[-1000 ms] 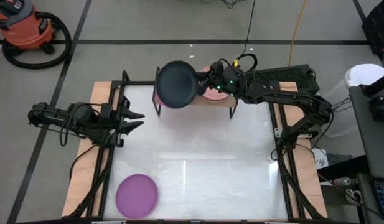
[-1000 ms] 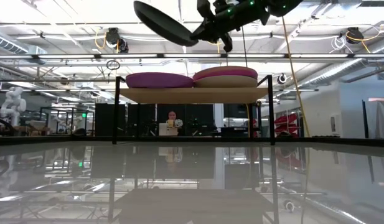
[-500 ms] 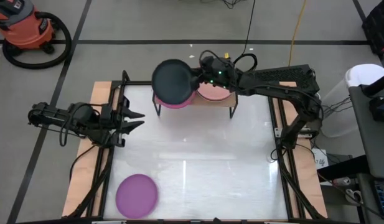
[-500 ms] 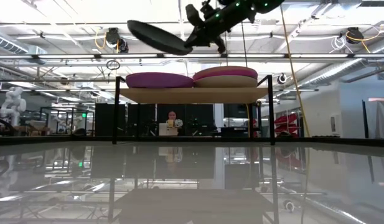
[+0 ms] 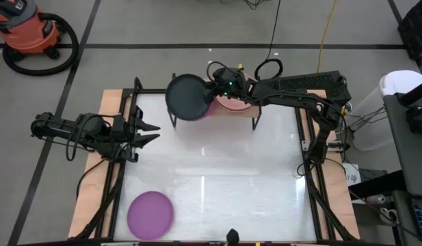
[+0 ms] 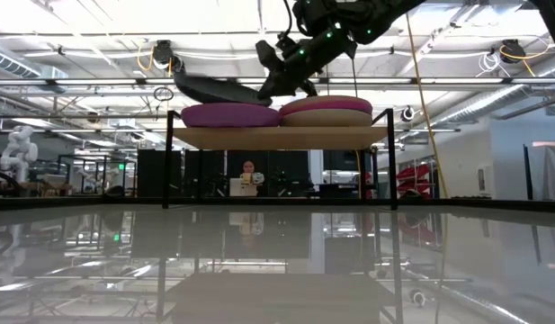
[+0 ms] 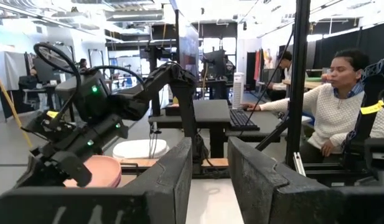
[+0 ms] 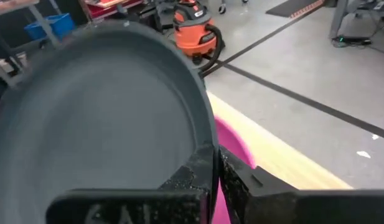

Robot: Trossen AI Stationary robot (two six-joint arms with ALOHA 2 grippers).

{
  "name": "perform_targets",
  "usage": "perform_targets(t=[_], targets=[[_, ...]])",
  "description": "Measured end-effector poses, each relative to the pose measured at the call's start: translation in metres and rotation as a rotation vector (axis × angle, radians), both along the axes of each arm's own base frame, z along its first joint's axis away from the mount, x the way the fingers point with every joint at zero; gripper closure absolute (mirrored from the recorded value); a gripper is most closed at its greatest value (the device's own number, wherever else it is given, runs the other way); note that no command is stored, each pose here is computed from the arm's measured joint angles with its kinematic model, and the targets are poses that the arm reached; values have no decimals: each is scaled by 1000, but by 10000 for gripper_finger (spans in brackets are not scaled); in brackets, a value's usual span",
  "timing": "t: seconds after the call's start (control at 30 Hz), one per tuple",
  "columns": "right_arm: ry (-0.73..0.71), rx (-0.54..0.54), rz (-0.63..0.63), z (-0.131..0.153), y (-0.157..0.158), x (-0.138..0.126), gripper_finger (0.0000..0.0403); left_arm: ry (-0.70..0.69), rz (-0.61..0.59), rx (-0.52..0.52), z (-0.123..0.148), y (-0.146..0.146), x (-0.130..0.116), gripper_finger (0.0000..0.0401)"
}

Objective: Place and stack plates onto a shelf
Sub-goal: Stack the black plate on top of the purple plate on the shelf, then stack the purple plate on top of the black plate on the shelf

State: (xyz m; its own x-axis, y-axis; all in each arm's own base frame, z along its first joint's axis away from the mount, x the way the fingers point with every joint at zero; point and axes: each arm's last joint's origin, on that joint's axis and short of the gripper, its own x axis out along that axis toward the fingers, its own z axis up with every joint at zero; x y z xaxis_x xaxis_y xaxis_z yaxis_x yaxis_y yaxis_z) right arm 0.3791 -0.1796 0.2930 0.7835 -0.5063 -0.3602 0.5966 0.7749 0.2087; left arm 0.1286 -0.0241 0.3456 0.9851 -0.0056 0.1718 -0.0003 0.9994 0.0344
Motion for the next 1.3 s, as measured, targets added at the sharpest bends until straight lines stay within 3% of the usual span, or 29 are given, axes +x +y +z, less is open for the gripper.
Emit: perform_targets(t=[0.2, 0.4, 0.6, 0.77, 0.9, 1.0, 1.1, 1.3], targets=[[21, -35, -21, 0, -3, -2, 364, -1, 3, 6, 0, 0, 0, 294], [2, -64, 4, 11, 2, -4, 294, 5, -1, -13, 0, 0, 0, 294], [-112, -143, 178, 63, 31, -25, 244, 149, -37, -27, -15, -6, 5, 294], [-188, -245, 252, 107, 70, -59, 245, 388, -99, -48, -42, -23, 23, 294], [-235, -299, 305, 125, 97, -88, 249, 670, -150, -12, -75, -41, 37, 294], [-254, -311, 336, 127, 111, -106, 249, 901, -219, -18, -102, -56, 42, 294], [-263, -315, 361, 123, 122, -121, 249, 1102, -289, -94, -124, -72, 44, 294], [-240, -330, 435, 103, 143, -140, 249, 1351, -339, -163, -155, -100, 44, 294]])
